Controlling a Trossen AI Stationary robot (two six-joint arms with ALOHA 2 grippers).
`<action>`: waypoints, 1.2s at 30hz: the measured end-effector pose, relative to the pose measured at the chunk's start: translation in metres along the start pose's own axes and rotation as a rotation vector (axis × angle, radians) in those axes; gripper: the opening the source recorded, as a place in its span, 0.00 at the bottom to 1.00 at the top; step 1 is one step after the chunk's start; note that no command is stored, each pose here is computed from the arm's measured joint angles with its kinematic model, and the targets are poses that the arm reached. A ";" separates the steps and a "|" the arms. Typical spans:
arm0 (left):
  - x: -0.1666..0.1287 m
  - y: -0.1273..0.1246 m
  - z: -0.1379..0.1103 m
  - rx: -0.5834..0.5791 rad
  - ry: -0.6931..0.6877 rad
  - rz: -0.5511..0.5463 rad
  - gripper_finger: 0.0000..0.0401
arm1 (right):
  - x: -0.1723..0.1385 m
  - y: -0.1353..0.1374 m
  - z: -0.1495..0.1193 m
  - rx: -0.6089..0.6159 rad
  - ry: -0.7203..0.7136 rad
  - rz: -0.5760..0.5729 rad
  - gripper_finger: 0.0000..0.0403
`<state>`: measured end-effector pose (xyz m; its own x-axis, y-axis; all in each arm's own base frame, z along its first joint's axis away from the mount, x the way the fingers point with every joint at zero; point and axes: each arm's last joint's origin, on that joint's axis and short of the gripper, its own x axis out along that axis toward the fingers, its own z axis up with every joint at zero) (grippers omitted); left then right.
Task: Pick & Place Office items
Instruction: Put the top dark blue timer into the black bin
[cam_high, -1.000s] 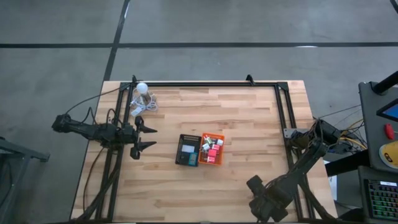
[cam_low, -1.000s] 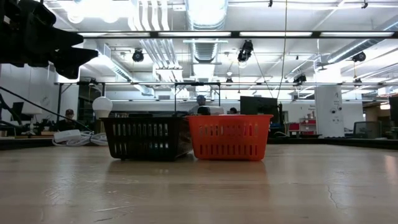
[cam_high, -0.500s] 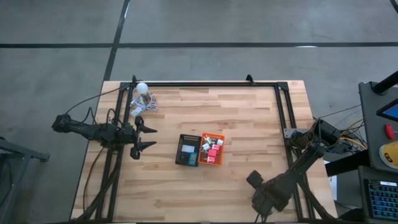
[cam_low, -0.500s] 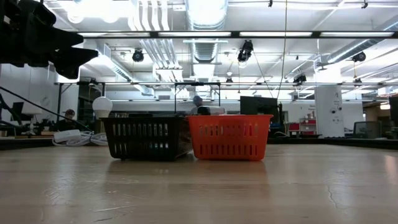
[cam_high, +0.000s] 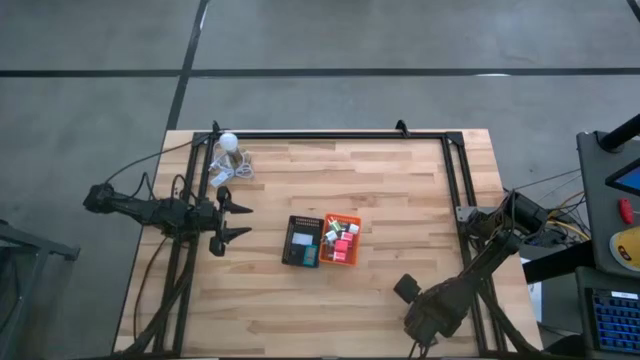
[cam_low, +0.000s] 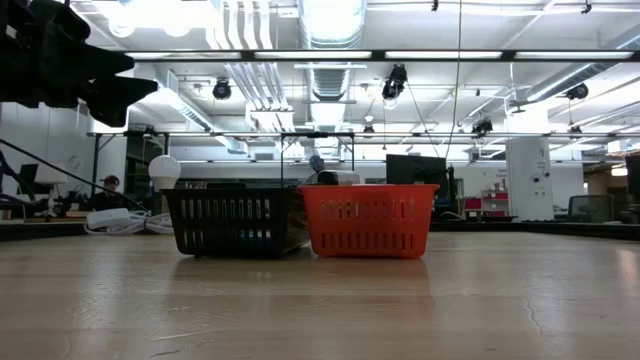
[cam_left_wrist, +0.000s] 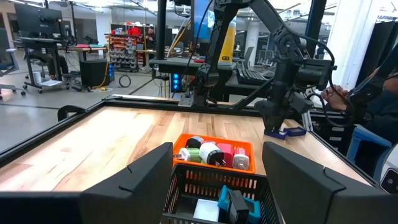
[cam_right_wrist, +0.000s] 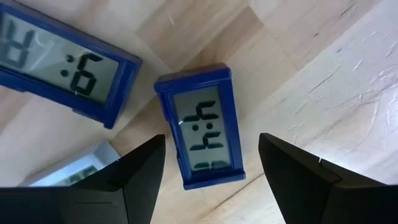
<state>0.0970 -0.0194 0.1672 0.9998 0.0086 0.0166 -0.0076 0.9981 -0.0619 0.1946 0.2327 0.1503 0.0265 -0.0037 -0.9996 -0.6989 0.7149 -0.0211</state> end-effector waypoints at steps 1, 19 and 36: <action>0.000 0.000 0.000 0.000 0.000 0.000 0.63 | 0.001 0.000 0.000 0.000 -0.001 0.000 0.63; 0.000 0.000 0.000 0.000 0.000 0.000 0.63 | 0.011 0.000 -0.005 0.011 -0.019 0.011 0.60; 0.000 0.000 0.000 0.000 0.000 0.000 0.63 | 0.009 0.000 -0.003 -0.032 -0.021 0.006 0.54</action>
<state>0.0970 -0.0194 0.1671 0.9998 0.0086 0.0163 -0.0076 0.9981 -0.0618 0.1926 0.2307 0.1411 0.0369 0.0160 -0.9992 -0.7216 0.6922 -0.0156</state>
